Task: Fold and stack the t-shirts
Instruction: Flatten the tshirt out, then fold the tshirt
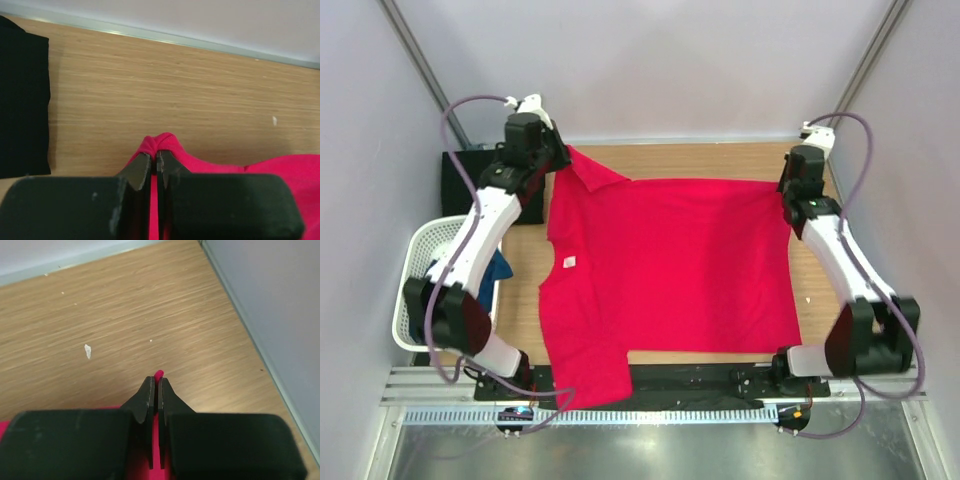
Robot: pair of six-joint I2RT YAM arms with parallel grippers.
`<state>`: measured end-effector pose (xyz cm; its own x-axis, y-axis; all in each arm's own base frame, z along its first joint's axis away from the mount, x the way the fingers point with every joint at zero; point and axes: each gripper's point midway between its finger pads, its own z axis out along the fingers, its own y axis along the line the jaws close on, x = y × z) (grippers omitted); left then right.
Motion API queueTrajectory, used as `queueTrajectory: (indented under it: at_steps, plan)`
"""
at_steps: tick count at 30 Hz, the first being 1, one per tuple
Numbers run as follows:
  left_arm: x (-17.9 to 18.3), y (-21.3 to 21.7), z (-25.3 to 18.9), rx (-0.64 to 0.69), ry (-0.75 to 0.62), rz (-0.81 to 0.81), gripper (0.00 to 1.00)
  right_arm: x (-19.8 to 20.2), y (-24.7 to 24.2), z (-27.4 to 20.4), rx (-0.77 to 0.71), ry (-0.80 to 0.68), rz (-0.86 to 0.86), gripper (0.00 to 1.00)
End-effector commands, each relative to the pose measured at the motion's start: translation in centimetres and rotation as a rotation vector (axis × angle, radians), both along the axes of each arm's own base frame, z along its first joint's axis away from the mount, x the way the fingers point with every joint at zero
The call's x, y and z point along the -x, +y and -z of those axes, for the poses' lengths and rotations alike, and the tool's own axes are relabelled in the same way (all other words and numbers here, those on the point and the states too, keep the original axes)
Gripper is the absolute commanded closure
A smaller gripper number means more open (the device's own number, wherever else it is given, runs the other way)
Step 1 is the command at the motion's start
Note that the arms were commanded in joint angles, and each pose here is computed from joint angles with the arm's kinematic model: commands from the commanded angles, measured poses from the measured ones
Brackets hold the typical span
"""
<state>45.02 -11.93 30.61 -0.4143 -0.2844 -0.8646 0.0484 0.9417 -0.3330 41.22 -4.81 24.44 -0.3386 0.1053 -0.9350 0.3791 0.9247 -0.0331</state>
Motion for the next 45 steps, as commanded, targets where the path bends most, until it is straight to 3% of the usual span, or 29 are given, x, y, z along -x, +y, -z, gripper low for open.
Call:
queueTrajectory:
  at_steps: [1,2,4,5,7,8,12,17,28,33,45]
  plan:
    - [-5.1,0.1,-1.5,-0.001,-0.138,-0.054,1.0,-6.1,-0.7,0.6,0.003,-0.104,0.043,0.99]
    - [-7.0,-0.4,2.0,-0.028,-0.075,-0.048,1.0,-7.2,-0.8,1.7,0.008,-0.083,0.046,0.99]
    - [-9.1,-0.8,2.7,-0.036,-0.071,-0.045,1.0,-10.3,-1.0,4.4,0.019,-0.03,0.054,0.99]
    - [-10.4,-1.1,5.4,-0.047,-0.025,-0.043,1.0,-11.2,-1.2,5.0,0.024,-0.02,0.057,0.99]
    - [-12.4,-1.5,5.6,-0.039,-0.032,-0.033,1.0,-13.5,-1.6,5.1,0.033,-0.034,0.057,0.99]
    - [-13.2,-1.8,5.9,-0.035,-0.033,-0.026,1.0,-14.5,-1.6,7.6,0.034,0.009,0.05,0.99]
    - [-17.0,-1.4,10.3,-0.025,0.028,-0.038,1.0,-18.4,-3.0,9.1,0.016,0.035,0.041,0.99]
    - [-19.2,-1.5,11.7,0.039,0.066,-0.043,1.0,-20.3,-3.9,12.5,-0.015,0.09,0.057,0.99]
    - [-20.1,-1.7,15.2,0.141,0.134,-0.063,1.0,-22.3,-4.2,15.4,-0.049,0.132,0.036,0.99]
    - [-19.2,-2.7,14.8,0.198,0.163,-0.038,1.0,-22.1,-4.5,15.7,-0.055,0.143,0.039,0.99]
    - [-15.8,-3.8,20.0,0.198,0.308,-0.02,1.0,-21.1,-5.5,18.2,-0.093,0.239,0.042,0.99]
